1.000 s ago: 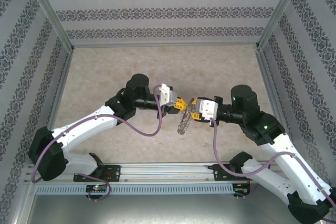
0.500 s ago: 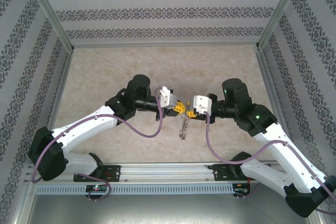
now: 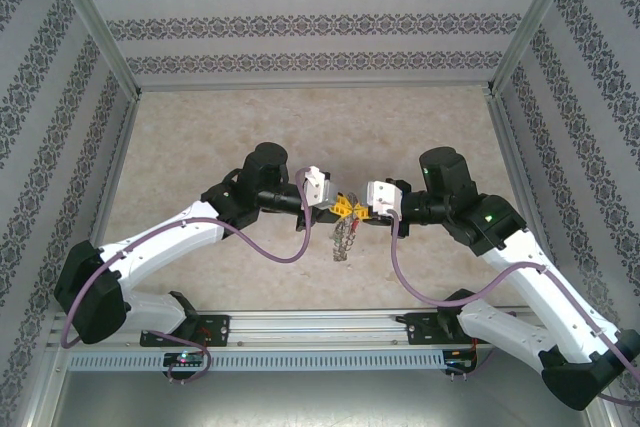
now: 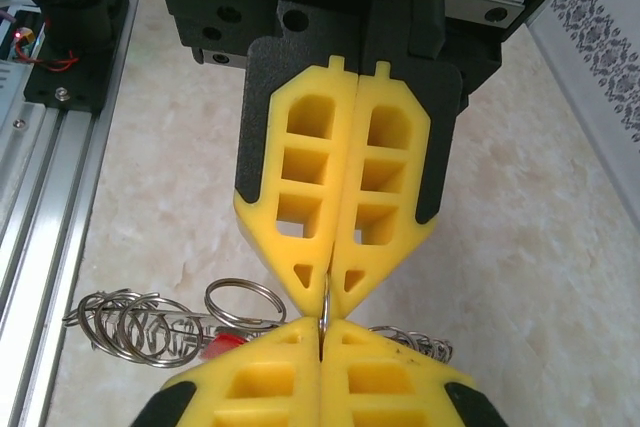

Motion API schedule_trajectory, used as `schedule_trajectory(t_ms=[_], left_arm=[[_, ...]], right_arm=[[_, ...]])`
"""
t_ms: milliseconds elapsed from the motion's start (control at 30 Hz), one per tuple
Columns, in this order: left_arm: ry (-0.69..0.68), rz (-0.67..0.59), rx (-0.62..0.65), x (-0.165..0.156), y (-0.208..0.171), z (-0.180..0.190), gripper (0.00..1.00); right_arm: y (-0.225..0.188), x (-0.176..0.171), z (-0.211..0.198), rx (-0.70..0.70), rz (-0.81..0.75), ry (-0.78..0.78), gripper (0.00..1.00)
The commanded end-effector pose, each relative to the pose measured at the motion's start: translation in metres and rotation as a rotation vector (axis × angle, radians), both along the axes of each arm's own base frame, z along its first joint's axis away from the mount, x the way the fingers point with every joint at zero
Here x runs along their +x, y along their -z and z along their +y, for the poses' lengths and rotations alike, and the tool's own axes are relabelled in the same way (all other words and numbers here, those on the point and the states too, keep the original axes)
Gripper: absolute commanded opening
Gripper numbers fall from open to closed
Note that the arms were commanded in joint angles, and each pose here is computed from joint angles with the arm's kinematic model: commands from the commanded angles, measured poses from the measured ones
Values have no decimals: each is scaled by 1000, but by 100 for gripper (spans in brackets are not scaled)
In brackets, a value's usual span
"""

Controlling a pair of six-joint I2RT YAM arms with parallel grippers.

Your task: Put the keys on the keyring

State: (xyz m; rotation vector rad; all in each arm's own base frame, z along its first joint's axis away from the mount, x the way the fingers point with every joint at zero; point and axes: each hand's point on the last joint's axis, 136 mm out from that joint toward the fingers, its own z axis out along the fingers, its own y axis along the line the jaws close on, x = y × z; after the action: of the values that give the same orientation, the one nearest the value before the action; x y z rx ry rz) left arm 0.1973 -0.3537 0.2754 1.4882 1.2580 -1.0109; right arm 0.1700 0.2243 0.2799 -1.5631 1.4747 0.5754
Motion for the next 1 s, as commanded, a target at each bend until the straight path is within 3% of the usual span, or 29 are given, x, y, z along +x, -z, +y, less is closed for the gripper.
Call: schedule_trajectory(t_ms=[0,167,233,300,467,567,700,800,967], left_arm=[[42,-22,-23,-7,-13,-6,0],[-52,-24,-10,10,-12,0,28],[-78,-14,-31,15,-16,7,32],[-105,8,-53,21,-21,17,44],[-176,67,-77,33,-25,43,47],[-265,97,-95,43,-26,55,52],[-373,110,-104,51,-18,65,63],[-377,116,-73,49,-9,67,64],[-370,62,21,52,7,66,65]], right_arm=[[-11,0,3,27,-2,-12,2],[-2,4,3,51,121,66,0],[6,9,2,58,195,131,0],[15,14,2,67,267,196,0],[25,37,-2,128,379,399,0],[24,56,-1,239,440,527,0],[24,94,-11,453,591,843,0],[37,107,-21,487,734,1032,0],[47,112,-12,551,972,1185,0]])
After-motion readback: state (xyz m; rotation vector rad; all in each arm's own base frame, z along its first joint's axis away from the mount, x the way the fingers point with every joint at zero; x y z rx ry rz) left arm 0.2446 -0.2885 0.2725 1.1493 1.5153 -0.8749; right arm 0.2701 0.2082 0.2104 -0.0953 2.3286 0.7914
